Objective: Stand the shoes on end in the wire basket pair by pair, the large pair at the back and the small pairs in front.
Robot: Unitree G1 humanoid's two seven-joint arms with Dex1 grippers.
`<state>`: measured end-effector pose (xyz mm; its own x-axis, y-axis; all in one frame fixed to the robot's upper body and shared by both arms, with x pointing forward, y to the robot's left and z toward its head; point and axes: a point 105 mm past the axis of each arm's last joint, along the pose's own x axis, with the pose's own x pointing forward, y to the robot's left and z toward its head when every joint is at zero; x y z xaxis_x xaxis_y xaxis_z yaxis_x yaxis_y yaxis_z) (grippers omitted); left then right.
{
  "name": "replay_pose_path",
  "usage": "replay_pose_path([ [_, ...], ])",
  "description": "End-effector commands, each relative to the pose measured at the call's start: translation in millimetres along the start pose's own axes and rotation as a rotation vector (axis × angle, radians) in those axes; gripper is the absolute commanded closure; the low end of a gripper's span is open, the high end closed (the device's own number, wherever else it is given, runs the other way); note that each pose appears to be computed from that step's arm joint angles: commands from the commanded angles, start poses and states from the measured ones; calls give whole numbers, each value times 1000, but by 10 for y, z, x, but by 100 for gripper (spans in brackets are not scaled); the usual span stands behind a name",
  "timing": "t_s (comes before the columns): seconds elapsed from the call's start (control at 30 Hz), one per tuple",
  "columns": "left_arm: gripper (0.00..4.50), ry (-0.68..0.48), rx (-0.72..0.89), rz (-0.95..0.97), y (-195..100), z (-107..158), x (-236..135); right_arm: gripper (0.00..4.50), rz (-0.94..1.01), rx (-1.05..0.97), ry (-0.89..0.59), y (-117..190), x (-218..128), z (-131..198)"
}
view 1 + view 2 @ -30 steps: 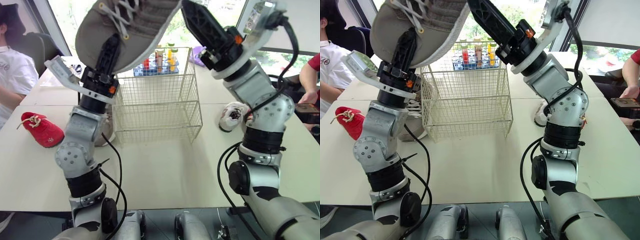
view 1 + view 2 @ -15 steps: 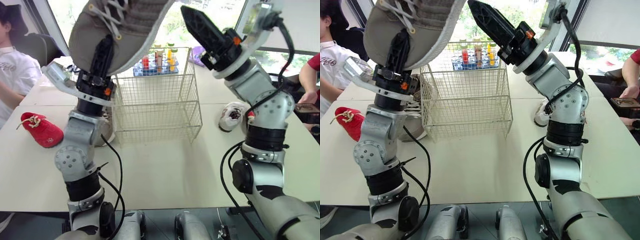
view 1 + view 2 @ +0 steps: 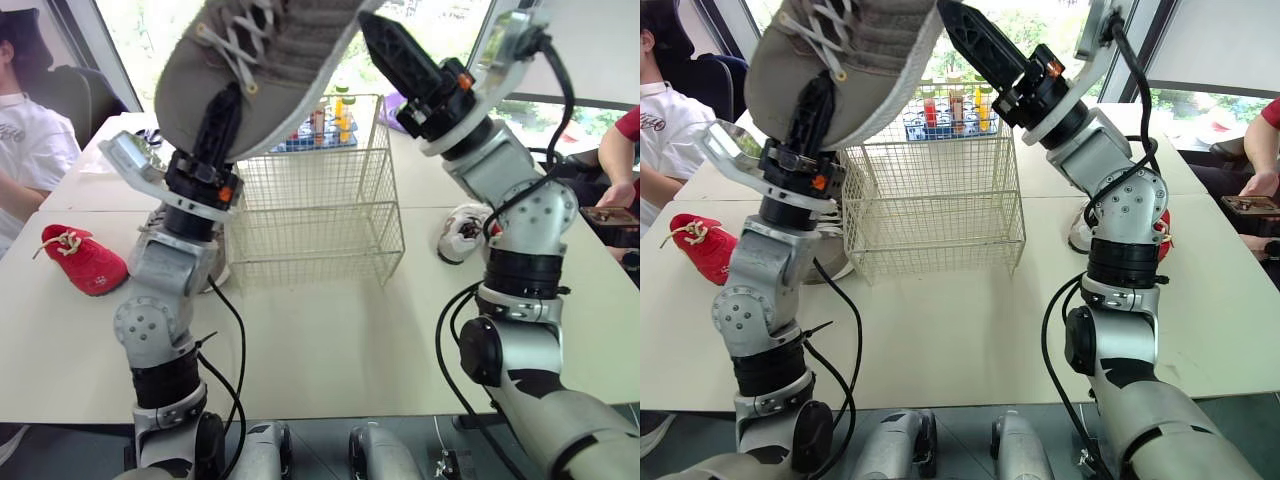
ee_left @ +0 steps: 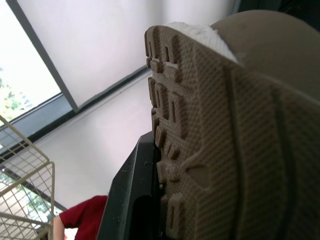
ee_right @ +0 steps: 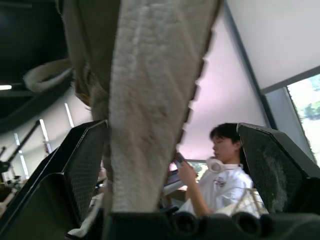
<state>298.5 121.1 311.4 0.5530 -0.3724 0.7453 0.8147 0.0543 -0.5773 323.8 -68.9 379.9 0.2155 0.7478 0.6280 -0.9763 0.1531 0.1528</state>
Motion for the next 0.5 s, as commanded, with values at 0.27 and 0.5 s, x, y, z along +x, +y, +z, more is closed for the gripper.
replay_pose_path([
  [0.27,381,11,21,-23,-37,-68,-27,26,132,-7,-45,347,155,213],
  [0.5,381,24,63,17,22,-57,-90,279,105,-19,-51,303,157,238],
])
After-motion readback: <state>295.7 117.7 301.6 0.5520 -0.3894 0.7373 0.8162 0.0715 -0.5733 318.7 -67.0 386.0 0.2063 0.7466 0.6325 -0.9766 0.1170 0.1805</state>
